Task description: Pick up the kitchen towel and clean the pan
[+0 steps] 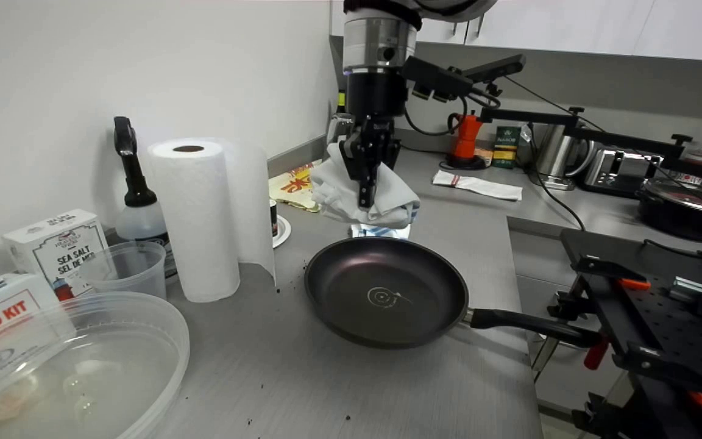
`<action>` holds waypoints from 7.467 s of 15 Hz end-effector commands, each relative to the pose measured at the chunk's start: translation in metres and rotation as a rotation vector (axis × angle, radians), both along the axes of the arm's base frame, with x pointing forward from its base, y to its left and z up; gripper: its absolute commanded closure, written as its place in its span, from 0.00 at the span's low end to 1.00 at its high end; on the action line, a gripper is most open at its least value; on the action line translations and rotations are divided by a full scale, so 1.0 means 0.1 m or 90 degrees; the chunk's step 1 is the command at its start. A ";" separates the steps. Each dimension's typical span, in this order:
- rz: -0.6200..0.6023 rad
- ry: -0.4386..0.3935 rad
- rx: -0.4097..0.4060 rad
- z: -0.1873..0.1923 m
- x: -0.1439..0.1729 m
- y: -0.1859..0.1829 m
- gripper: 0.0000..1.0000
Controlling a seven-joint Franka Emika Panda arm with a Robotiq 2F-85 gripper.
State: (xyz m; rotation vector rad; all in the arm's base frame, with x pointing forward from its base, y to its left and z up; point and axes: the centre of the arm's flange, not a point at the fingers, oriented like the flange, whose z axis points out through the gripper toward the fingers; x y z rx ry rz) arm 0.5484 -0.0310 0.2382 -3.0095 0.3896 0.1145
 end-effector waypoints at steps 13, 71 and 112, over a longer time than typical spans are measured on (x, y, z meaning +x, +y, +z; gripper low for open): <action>-0.041 0.017 0.003 -1.03 -0.10 -0.04 0.96; -0.057 0.037 -0.091 -2.32 -0.10 -0.39 0.96; 0.078 -0.085 -0.191 -0.28 -0.33 0.84 0.96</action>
